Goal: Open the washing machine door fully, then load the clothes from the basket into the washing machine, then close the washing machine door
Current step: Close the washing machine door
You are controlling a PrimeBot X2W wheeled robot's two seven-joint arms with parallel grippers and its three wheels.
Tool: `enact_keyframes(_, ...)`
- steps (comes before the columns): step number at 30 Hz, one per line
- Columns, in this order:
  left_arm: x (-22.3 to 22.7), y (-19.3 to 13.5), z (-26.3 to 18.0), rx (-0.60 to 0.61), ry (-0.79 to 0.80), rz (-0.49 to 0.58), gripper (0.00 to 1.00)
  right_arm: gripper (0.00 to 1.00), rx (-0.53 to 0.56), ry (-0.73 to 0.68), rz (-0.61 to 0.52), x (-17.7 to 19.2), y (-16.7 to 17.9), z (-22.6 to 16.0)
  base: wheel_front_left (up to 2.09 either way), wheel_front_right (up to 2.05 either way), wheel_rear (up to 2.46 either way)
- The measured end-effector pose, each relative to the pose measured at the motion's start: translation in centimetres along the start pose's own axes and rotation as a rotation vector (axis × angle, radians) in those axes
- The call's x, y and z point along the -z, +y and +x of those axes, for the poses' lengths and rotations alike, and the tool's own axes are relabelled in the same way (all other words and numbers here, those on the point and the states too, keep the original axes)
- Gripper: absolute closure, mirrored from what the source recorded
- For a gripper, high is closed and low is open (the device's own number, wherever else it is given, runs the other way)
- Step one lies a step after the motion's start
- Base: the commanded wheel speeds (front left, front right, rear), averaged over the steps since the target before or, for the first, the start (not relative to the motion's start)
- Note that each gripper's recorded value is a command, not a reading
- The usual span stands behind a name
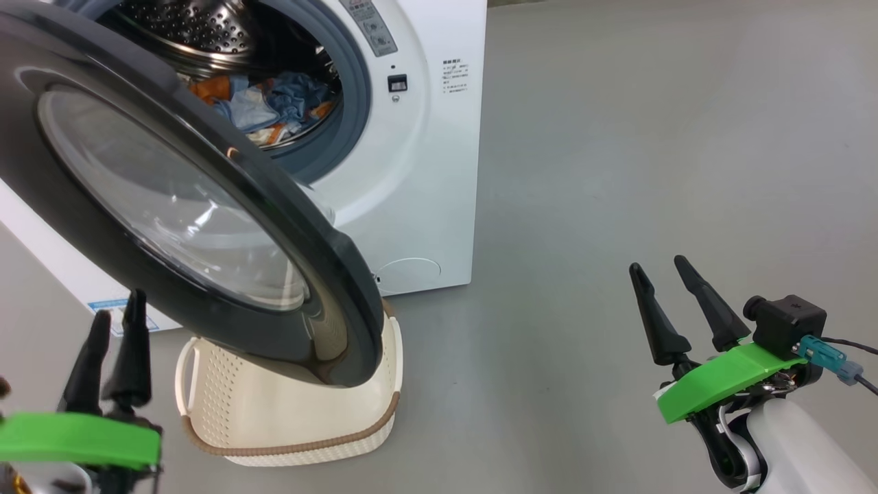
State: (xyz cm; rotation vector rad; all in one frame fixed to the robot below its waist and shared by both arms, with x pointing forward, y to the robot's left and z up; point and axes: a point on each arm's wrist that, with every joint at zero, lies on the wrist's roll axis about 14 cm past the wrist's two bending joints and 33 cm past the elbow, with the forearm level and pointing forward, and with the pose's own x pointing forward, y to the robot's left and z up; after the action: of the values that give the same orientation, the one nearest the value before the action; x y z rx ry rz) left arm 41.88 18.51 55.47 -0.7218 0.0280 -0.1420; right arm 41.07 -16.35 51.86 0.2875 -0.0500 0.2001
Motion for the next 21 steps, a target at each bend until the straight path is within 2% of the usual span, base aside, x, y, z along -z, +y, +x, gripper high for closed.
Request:
enact_keyframes(3, 0.2, 0.6, -0.5, -0.017, -0.041, 0.095, 0.0, 0.0, -0.001, -0.003, -0.002, -0.1, 0.0, 0.0, 0.0, 0.0, 0.0)
enact_keyframes(8, 1.3, 1.1, -1.2, -0.029, -0.088, 0.169, 0.0, 0.0, 0.001, -0.007, -0.005, -0.3, -0.1, -0.2, 0.0, 0.0, 0.0)
enact_keyframes(11, 1.8, 1.5, -1.3, -0.027, -0.097, 0.248, 0.0, 0.0, 0.002, -0.006, -0.007, -0.3, -0.2, -0.2, 0.0, 0.0, 0.0)
enact_keyframes(21, 3.8, 2.3, -1.7, -0.03, -0.08, 0.339, 0.0, 0.0, 0.002, 0.007, -0.023, 0.0, -0.5, -0.2, 0.0, 0.0, 0.0)
